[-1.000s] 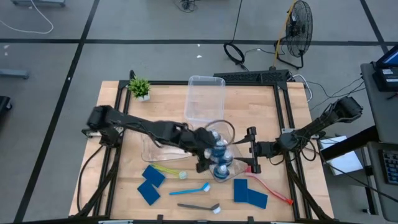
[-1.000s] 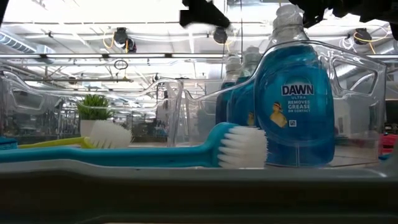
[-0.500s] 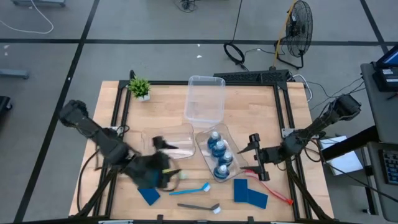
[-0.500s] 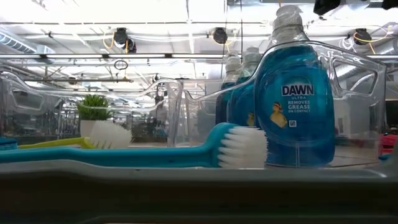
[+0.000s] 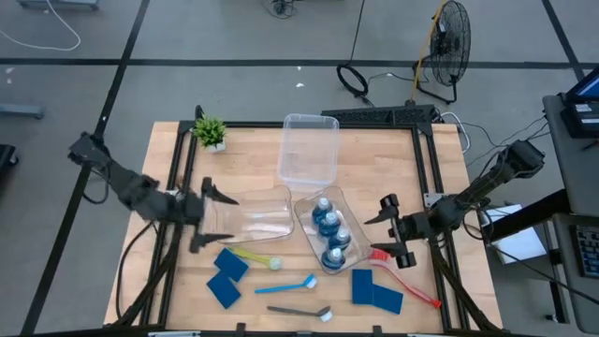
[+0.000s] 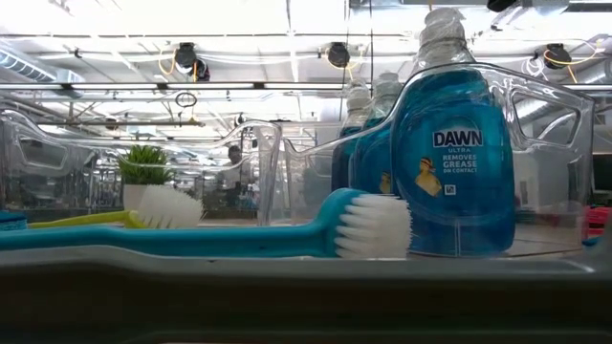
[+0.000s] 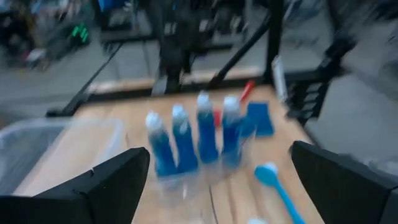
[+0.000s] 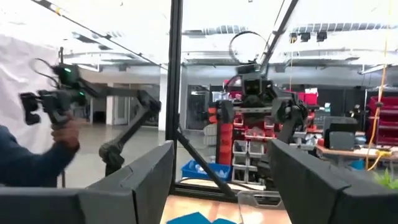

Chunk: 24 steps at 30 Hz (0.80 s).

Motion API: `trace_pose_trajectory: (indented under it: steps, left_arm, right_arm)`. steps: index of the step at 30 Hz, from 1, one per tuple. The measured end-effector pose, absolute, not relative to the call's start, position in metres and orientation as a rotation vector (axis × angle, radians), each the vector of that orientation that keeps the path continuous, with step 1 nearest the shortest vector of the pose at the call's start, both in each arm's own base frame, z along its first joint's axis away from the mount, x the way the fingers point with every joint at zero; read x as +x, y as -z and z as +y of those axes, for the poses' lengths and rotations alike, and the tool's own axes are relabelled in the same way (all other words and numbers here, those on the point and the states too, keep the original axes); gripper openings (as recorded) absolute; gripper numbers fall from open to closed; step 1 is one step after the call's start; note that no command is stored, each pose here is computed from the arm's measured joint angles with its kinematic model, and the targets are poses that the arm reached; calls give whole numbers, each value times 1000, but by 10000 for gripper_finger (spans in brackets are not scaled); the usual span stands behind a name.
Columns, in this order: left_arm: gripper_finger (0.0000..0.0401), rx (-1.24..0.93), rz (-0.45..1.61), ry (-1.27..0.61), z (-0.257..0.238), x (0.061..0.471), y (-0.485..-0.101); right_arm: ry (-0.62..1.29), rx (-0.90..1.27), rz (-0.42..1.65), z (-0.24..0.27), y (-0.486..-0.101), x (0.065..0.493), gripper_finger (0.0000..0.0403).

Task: Pick & Place Kitchen Sink Supplies
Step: Put the red dish brush into the transparent container

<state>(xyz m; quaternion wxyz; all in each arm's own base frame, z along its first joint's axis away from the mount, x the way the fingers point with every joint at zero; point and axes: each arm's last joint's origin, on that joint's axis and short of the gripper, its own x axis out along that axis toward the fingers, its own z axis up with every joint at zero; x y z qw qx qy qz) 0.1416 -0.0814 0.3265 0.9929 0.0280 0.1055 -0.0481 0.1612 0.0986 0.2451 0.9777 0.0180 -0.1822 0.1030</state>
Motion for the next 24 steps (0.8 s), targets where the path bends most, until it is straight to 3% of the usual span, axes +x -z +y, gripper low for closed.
trace_pose_trajectory:
  steps: [7,13,17,24]
  left_arm:
    - [397,58,28,194,-50,118,-329]
    - [397,19,6,108,-34,116,-331]
    - [397,-47,-9,47,-22,116,-334]
    - [397,-92,-14,74,-13,117,-335]
  right_arm:
    - [-307,59,-341,104,-242,160,247]
    - [-454,41,-361,109,-249,150,251]
    - [-469,21,-71,110,-265,147,259]
    - [-229,78,465,122,-316,155,257]
